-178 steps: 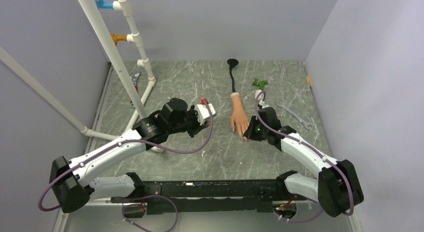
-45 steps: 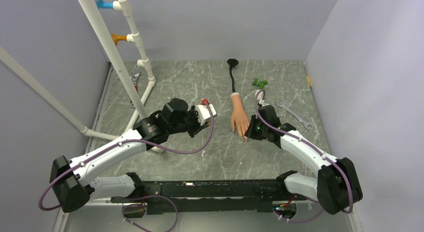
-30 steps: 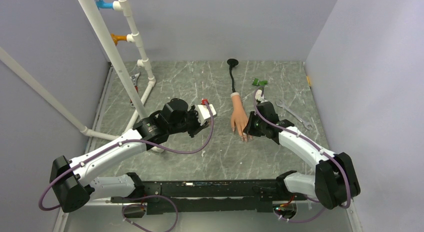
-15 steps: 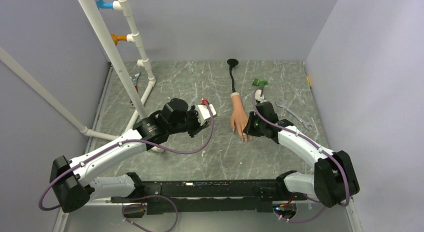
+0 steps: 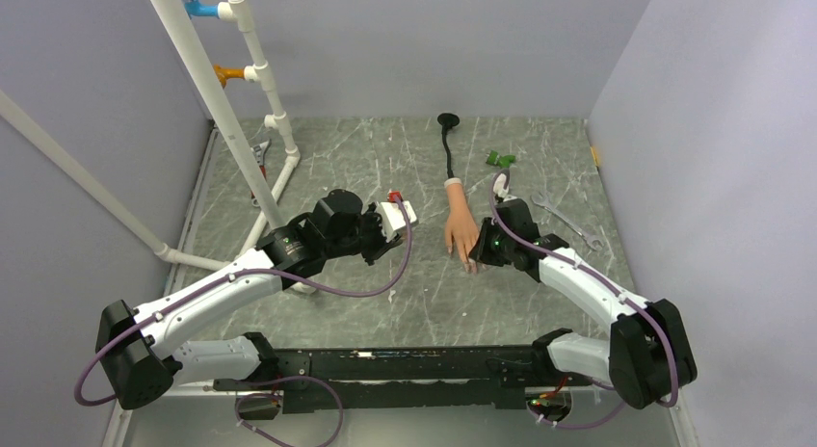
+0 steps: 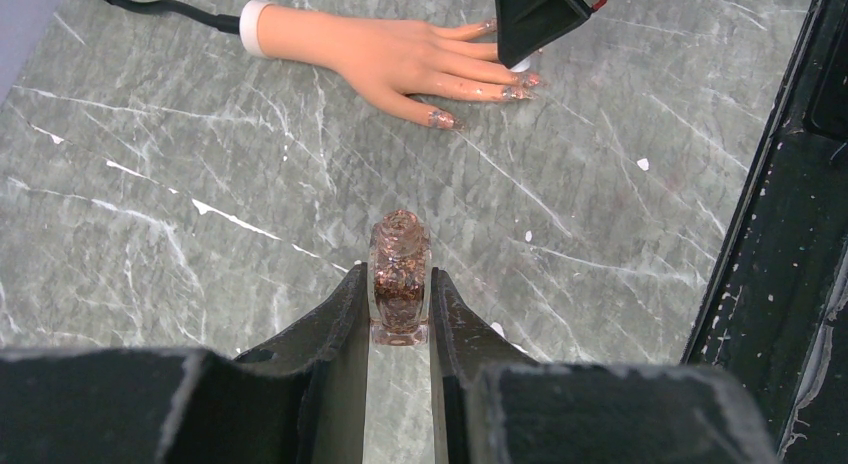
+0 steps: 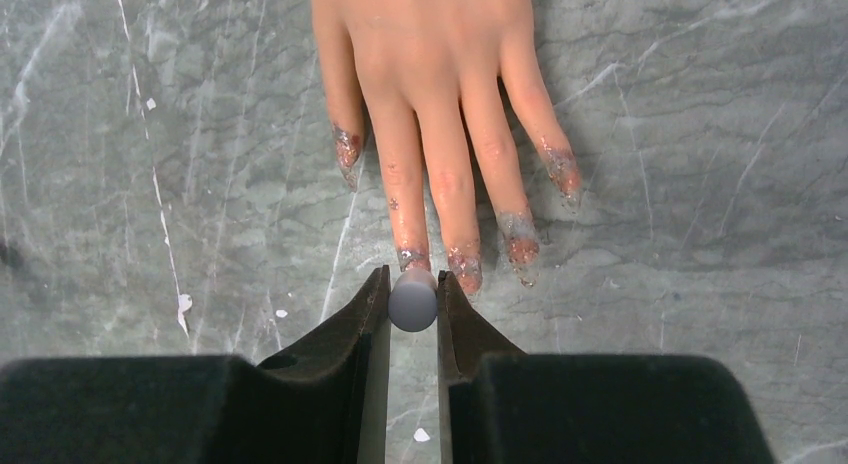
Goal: Paint the nails
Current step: Paint the nail polish on the nail.
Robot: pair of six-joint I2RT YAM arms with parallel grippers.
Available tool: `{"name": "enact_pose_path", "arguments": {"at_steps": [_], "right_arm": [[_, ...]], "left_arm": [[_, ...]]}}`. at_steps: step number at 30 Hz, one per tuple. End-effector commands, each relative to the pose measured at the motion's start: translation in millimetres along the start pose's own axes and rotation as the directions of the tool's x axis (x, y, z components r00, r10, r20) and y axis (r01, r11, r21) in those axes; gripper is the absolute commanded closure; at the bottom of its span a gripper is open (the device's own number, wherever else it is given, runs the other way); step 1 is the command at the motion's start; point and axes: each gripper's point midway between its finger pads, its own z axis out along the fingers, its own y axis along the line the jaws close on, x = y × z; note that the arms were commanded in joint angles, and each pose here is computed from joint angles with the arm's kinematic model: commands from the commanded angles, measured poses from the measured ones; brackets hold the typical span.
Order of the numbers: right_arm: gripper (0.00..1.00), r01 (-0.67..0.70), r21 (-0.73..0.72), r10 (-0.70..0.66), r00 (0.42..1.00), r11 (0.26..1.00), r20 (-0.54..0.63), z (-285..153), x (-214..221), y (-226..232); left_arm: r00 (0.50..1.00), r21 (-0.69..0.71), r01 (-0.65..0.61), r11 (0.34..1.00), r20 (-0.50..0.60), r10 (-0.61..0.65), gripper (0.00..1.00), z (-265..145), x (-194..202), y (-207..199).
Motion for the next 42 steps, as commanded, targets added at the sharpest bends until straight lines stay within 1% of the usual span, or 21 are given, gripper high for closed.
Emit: {"name": "enact_pose_path", "arguments": {"at_steps": [1, 9, 23, 28, 33, 37, 42], "right_arm": [[1.00, -0.008, -0.016, 0.008, 1.000, 1.000, 0.022, -5, -1, 1], [1.00, -0.022, -0.021, 0.023, 1.000, 1.000, 0.006, -6, 10, -3], [1.00, -0.019, -0.061, 0.020, 1.000, 0.998, 0.015, -14, 4, 7], [1.00, 0.025, -0.173, -0.012, 0.997, 0.985, 0.078, -37, -11, 31], [1.00, 0.083, -0.227, -0.045, 0.985, 0.970, 0.166, -68, -35, 48], [1.00, 0.142, -0.275, -0.075, 0.967, 0.951, 0.243, -92, -54, 64], [1.00, 0.191, -0.319, -0.071, 0.933, 0.928, 0.352, -117, -71, 76]], "left_arm": [[0.996, -0.031, -0.024, 0.999, 0.081, 0.026, 1.00, -12, -30, 6], [0.996, -0.035, -0.026, 0.999, 0.085, 0.029, 1.00, -14, -31, 6], [0.996, -0.043, -0.028, 0.999, 0.086, 0.032, 1.00, -14, -31, 7], [0.997, -0.043, -0.029, 0.999, 0.073, 0.032, 1.00, -12, -28, 8], [0.996, -0.045, -0.031, 0.998, 0.080, 0.035, 1.00, -14, -30, 8], [0.994, -0.051, -0.030, 0.998, 0.106, 0.035, 1.00, -20, -34, 8], [0.992, 0.049, -0.043, 0.998, 0.120, 0.037, 1.00, -23, -40, -10]]}}
